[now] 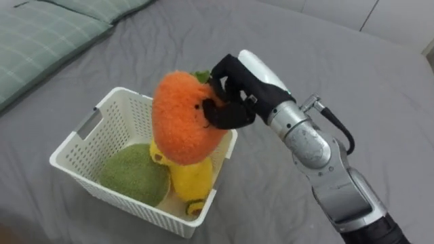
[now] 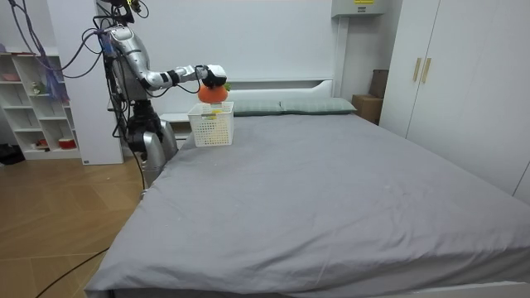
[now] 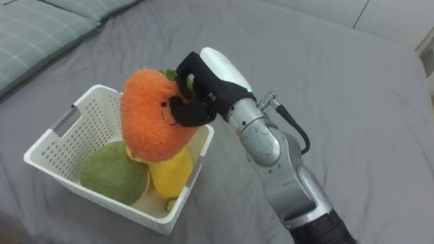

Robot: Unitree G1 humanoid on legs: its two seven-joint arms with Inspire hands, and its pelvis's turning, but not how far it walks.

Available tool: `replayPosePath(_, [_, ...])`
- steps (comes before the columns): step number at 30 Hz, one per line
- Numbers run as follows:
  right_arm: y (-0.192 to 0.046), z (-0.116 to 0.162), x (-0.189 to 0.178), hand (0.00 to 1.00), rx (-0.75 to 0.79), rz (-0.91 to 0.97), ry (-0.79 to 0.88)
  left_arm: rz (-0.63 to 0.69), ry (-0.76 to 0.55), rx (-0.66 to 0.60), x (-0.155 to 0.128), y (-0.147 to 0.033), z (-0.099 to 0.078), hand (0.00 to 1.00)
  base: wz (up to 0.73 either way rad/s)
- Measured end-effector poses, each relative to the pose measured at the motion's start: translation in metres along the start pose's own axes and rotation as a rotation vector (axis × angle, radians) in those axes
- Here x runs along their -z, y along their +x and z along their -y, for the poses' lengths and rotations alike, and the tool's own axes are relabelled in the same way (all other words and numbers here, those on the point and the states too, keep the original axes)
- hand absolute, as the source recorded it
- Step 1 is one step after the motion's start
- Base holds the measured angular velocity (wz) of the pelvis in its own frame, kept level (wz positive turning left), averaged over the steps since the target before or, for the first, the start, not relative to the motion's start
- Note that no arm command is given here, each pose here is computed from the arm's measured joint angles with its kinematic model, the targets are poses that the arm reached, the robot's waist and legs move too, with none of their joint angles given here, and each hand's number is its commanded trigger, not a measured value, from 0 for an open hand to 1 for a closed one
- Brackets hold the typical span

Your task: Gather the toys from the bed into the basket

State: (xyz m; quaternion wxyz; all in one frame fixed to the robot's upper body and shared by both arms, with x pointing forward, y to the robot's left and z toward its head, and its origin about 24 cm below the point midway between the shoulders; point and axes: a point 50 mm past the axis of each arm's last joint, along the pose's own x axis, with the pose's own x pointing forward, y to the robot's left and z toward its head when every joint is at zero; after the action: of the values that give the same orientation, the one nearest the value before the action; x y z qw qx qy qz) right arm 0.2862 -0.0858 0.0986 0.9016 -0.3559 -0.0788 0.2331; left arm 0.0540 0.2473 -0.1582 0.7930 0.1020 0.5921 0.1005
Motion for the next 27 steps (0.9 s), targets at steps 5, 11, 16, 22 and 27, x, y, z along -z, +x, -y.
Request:
replayPosePath(5, [0.001, -0.003, 0.000, 0.00, -0.011, -0.015, 0.012, -0.003, -0.002, -0.001, -0.002, 0.000, 0.000, 0.00, 0.10])
replayPosePath(11, [0.001, -0.010, 0.004, 0.00, -0.043, -0.037, 0.011, 0.014, -0.008, -0.003, -0.005, -0.001, 0.002, 0.00, 0.02])
replayPosePath(16, [0.002, -0.014, 0.014, 0.00, -0.067, -0.080, 0.017, 0.011, -0.008, -0.006, -0.004, -0.001, 0.002, 0.00, 0.00])
replayPosePath(22, [0.002, -0.015, 0.015, 0.00, -0.086, -0.081, 0.017, 0.010, -0.007, -0.017, -0.004, -0.001, 0.004, 0.00, -0.02])
replayPosePath(27, [0.002, -0.015, 0.015, 0.00, -0.096, -0.082, 0.021, 0.010, -0.017, -0.020, -0.004, -0.001, 0.005, 0.00, -0.06])
